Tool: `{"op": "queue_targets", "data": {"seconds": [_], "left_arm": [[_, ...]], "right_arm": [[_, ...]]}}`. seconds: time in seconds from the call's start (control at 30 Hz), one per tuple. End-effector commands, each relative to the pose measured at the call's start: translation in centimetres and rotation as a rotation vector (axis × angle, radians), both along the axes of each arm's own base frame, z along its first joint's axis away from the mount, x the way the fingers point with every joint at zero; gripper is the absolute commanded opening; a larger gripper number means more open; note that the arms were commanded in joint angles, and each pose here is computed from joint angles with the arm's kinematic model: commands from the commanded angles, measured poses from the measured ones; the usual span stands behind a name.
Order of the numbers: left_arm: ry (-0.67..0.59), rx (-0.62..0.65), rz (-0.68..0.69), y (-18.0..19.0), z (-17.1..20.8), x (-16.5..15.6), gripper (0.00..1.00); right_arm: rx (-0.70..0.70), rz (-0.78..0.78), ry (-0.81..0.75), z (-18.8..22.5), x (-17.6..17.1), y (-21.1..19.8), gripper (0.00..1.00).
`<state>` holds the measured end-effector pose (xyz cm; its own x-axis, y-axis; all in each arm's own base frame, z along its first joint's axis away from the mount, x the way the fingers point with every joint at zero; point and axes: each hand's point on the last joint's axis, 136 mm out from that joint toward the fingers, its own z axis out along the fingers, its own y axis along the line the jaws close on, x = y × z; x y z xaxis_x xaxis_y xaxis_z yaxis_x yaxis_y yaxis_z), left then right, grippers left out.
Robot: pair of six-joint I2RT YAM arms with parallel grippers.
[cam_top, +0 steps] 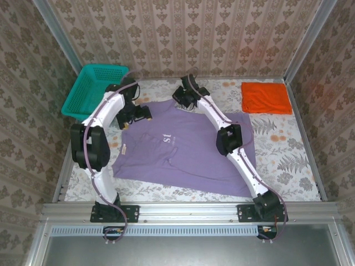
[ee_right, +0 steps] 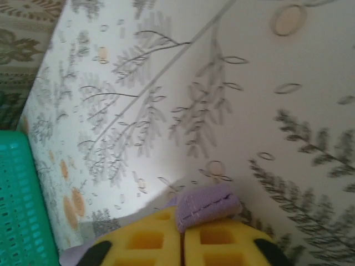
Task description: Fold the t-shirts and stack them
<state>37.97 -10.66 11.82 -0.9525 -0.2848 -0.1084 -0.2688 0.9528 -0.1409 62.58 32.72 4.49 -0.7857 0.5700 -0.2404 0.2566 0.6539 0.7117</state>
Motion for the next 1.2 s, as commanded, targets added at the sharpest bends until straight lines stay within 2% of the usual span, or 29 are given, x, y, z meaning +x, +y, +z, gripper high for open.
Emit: {"op": "queue_targets", "data": {"seconds": [0.0, 0.17, 0.33, 0.53, 0.67, 1.17], "left_arm": [[-0.009, 0.026, 0.024, 1.7, 1.1, -1.0, 1.00], [-0.026, 0.029, 0.068, 2.6, 1.7, -1.1, 1.00], [-0.063, 0.027, 0.098, 2.9, 3.2, -0.9, 1.00], [-0.085, 0.062, 0.170, 4.5, 4.0, -1.3, 1.00], [-0.075, 0.031, 0.217, 5.0, 3.6, -1.8, 1.00], [-0.069, -0.071, 0.289, 5.6, 3.0, -2.5, 1.00]], "right_arm": [[-0.004, 0.183, -0.209, 6.0, -0.5, 3.5, 0.01], [-0.061, 0.407, -0.383, 11.9, -3.9, 6.6, 0.00], [-0.158, 0.637, -0.437, 14.3, -8.6, 8.2, 0.00], [-0.243, 0.867, -0.386, 13.3, -14.6, 9.7, 0.00], [-0.228, 0.949, -0.349, 12.7, -17.2, 10.9, 0.00], [-0.305, 1.118, -0.223, 9.5, -23.7, 13.4, 0.05]]}}
